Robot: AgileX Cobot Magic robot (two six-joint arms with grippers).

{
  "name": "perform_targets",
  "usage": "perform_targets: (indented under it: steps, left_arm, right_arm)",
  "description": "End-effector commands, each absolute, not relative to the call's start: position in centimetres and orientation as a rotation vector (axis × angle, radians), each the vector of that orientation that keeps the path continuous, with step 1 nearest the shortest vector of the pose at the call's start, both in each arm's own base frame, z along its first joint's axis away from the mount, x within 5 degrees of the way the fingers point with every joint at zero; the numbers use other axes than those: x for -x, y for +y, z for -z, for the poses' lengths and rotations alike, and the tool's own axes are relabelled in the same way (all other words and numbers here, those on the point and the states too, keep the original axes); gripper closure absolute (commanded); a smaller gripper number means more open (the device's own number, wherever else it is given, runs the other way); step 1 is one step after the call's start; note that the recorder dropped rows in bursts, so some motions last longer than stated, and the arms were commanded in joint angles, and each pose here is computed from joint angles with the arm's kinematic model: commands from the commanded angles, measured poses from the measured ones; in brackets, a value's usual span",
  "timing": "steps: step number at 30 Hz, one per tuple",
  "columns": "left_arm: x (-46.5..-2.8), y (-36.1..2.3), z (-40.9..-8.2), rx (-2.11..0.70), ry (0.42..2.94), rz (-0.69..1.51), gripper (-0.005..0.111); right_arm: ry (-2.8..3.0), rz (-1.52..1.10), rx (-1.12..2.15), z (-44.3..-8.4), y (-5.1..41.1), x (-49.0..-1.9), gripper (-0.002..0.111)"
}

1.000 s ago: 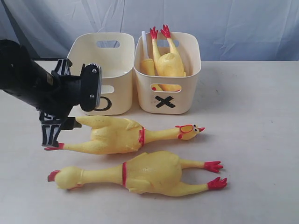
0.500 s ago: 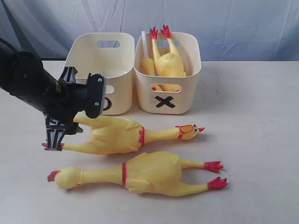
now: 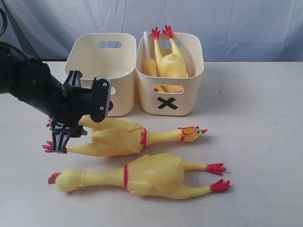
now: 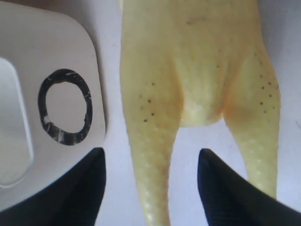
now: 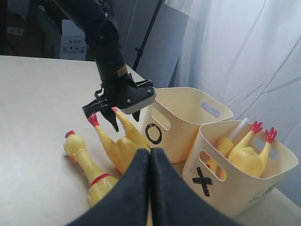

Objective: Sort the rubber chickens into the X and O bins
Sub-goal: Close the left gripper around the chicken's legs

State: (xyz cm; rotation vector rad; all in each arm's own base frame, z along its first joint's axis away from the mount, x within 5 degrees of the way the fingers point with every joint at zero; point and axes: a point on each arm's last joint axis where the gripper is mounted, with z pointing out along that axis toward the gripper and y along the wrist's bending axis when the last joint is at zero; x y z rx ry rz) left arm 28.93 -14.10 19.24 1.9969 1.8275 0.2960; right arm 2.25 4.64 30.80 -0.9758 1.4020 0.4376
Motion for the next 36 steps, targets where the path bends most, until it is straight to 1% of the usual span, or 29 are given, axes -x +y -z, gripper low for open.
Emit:
perform_targets:
  steps: [1, 5, 13, 16, 21, 24, 31, 36]
  left_arm:
    - [-29.19, -14.32, -18.8, -1.989, 1.833, -0.29, 0.051]
    - [-29.3, -14.38, -18.24, -2.0, 1.842, -0.284, 0.052]
    - [-29.47, -14.48, -18.0, -1.996, 1.836, -0.285, 0.061]
    - [-29.55, -14.53, -18.05, -1.988, 1.828, -0.288, 0.066]
    - [-29.55, -14.53, -18.05, -1.988, 1.828, -0.288, 0.085]
    - [-29.55, -14.53, -18.05, -1.988, 1.828, -0.288, 0.092]
    - [-29.55, -14.53, -18.05, -1.988, 1.828, -0.288, 0.095]
    - [-29.44, -14.46, -17.98, -1.998, 1.839, -0.284, 0.102]
  right_arm:
    - [1.401, -0.437, 0.968, -30.7, 4.61, -2.26, 0.108]
    - [1.401, -0.437, 0.968, -30.7, 4.61, -2.26, 0.108]
    - [1.402, -0.443, 0.966, -30.72, 4.62, -2.24, 0.108]
    - [1.402, -0.443, 0.966, -30.72, 4.62, -2.24, 0.108]
    - [1.402, -0.443, 0.966, -30.72, 4.62, -2.24, 0.108]
    - [1.402, -0.443, 0.966, -30.72, 4.62, -2.24, 0.108]
    - [1.402, -0.443, 0.966, -30.72, 4.62, -2.24, 0.108]
    - [1.402, -0.443, 0.966, -30.72, 4.62, -2.24, 0.108]
